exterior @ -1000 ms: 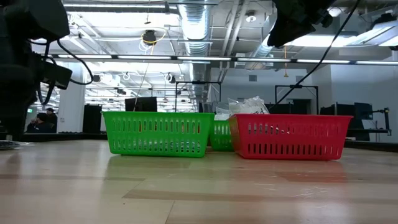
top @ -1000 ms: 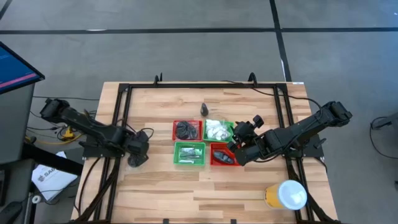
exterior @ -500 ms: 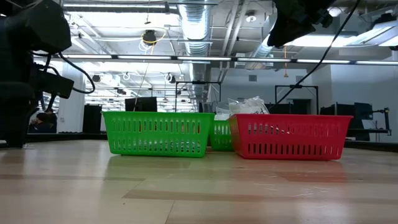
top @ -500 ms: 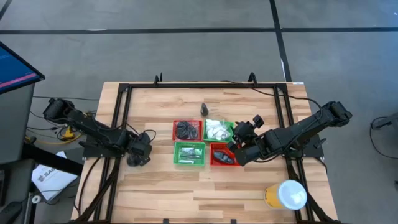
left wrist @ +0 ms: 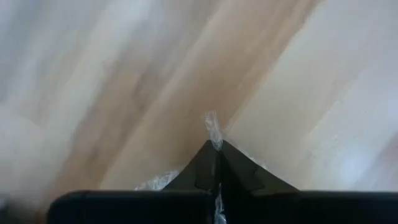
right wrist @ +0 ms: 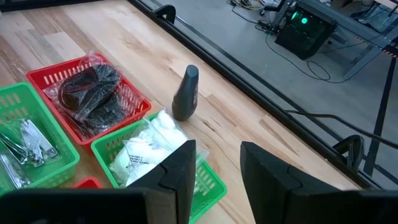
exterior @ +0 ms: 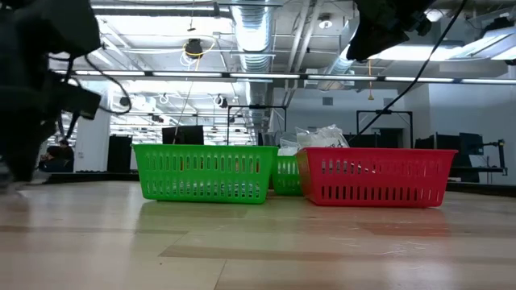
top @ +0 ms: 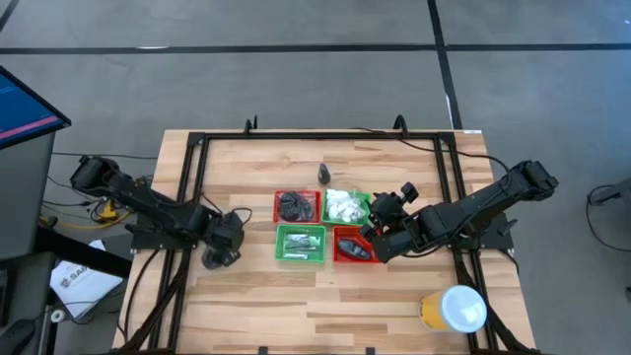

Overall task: Pick & Place Travel size toiletries
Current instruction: Put the black hairbrush into the left red basket

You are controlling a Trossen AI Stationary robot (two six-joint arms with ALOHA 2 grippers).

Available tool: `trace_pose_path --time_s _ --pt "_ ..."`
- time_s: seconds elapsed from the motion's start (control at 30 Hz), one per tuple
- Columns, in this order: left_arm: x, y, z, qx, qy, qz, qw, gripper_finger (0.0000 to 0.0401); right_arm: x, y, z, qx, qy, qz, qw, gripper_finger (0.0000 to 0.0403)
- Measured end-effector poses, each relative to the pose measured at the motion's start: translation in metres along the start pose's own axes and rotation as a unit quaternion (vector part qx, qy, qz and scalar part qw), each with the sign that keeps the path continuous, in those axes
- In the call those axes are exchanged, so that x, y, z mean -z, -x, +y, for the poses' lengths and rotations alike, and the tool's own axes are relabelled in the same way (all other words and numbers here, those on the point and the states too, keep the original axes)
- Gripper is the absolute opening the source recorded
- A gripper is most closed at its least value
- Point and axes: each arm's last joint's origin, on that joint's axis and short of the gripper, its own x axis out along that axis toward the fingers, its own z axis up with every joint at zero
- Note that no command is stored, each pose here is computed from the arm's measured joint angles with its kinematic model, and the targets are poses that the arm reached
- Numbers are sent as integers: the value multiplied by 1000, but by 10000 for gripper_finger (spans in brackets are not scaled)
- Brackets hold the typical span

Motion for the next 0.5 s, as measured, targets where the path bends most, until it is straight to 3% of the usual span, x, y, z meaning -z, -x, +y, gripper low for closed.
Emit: trace_pose_path --time_s 0.33,0.5 --pt "-30 38 -18 -14 -27 -123 992 0 0 0 0 0 0 0 1000 116" --pt "-48 61 -26 -30 -27 -219 975 0 0 0 0 0 0 0 1000 116"
